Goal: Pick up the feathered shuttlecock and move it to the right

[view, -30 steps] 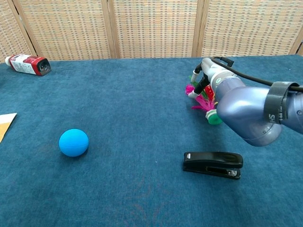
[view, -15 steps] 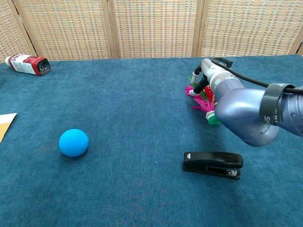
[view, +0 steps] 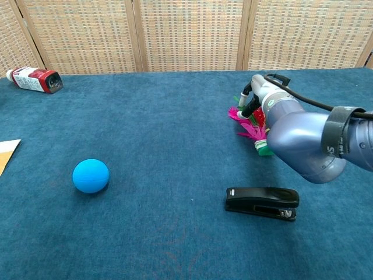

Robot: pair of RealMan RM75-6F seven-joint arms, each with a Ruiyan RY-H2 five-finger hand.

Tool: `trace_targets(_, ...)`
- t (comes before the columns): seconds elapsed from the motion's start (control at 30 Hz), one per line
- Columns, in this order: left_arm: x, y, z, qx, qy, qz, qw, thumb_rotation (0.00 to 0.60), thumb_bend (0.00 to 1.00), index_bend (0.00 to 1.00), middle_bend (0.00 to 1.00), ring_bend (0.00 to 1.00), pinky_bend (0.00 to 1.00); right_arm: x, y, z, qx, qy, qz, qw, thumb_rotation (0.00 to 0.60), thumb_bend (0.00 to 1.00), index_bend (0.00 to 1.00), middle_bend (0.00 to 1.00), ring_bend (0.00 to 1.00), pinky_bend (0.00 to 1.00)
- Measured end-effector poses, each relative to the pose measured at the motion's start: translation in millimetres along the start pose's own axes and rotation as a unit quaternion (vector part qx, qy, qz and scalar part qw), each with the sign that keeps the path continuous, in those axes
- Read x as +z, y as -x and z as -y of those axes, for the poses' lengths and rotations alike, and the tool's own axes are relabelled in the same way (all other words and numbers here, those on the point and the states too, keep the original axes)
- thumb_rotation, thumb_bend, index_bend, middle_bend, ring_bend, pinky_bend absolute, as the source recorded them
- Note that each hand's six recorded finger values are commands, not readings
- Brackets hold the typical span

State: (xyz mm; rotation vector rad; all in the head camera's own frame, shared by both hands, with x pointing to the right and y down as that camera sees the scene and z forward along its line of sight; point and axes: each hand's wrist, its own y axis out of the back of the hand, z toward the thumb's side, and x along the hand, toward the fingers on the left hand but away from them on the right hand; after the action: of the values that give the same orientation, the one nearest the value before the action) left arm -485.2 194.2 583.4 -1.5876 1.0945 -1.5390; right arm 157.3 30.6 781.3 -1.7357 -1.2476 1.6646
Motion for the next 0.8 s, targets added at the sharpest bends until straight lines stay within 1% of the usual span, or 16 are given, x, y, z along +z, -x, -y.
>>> trace_targets(0.13, 0.2, -0.1, -0.3, 0.0, 0.0, 0.0, 1.0, 0.6, 0.0, 0.0, 0.0, 0.0, 0.0, -0.7, 0.1, -0.4, -0.003, -0.005, 0.0, 1.0, 0.6, 0.34, 0.52, 0.12, 0.0, 0.0)
trace_targets(0.3, 0.2, 0.0, -0.7, 0.001, 0.0, 0.0, 1.0, 0.6, 0.0, 0.0, 0.0, 0.0, 0.0, -0.9, 0.4, -3.1, -0.012, -0.01, 0.0, 0.9999, 0.6, 0.41, 0.55, 0.15, 0.0, 0.0)
trace_targets(0.4, 0.1, 0.5, -1.4, 0.002, 0.001, 0.001, 1.0, 0.6, 0.0, 0.0, 0.0, 0.0, 0.0, -1.4, 0.3, -3.5, -0.014, -0.008, 0.0, 0.9999, 0.6, 0.43, 0.57, 0.16, 0.0, 0.0)
trace_targets(0.8, 1.9, 1.7, -2.3, 0.002, 0.002, 0.005, 1.0, 0.6, 0.0, 0.0, 0.0, 0.0, 0.0, -5.1, -1.3, -5.0, -0.021, -0.007, 0.001, 0.9998, 0.6, 0.43, 0.59, 0.19, 0.0, 0.0)
